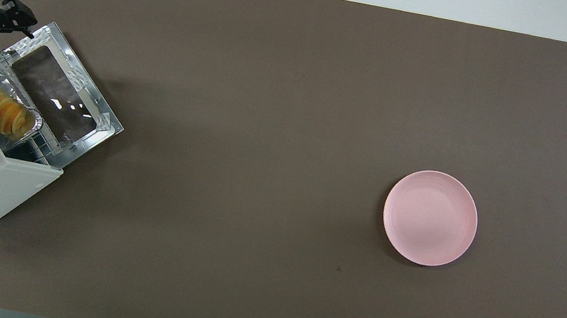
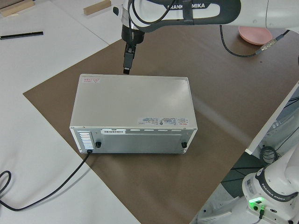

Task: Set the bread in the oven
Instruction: 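Lower the tray inside the oven and open the left gripper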

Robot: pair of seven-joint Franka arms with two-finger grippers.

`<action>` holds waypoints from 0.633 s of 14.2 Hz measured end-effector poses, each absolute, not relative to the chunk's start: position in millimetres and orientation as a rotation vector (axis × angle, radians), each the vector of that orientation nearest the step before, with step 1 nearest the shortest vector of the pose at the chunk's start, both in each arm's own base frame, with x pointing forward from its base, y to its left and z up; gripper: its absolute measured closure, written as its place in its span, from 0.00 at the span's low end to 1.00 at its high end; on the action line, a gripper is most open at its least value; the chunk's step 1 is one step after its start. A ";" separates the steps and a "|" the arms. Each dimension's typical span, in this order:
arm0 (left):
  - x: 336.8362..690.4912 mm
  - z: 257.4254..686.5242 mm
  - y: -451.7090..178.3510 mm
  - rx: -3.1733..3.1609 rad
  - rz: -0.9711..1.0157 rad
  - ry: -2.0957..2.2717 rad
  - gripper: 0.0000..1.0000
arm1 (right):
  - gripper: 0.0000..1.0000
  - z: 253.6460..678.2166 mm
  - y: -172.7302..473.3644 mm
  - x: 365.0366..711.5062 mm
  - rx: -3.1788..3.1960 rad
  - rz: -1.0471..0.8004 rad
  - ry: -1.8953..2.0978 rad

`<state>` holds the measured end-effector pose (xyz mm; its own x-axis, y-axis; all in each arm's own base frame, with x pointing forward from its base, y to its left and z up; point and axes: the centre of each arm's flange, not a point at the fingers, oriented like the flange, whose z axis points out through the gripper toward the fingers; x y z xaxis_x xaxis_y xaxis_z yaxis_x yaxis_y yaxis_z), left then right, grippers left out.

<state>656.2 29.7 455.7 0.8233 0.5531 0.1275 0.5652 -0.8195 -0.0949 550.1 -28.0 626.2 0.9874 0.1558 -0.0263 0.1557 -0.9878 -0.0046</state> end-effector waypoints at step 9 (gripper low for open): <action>632.5 509.0 -64.3 -3.011 -0.054 -0.518 0.00 | 0.00 626.2 -28.0 550.1 -3.129 0.042 -0.245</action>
<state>632.5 -64.3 509.0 0.9421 0.3317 0.0491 0.3347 -0.9391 -0.0783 550.1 -28.0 626.2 0.9874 0.1558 -0.0264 0.1557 -0.9878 -0.0046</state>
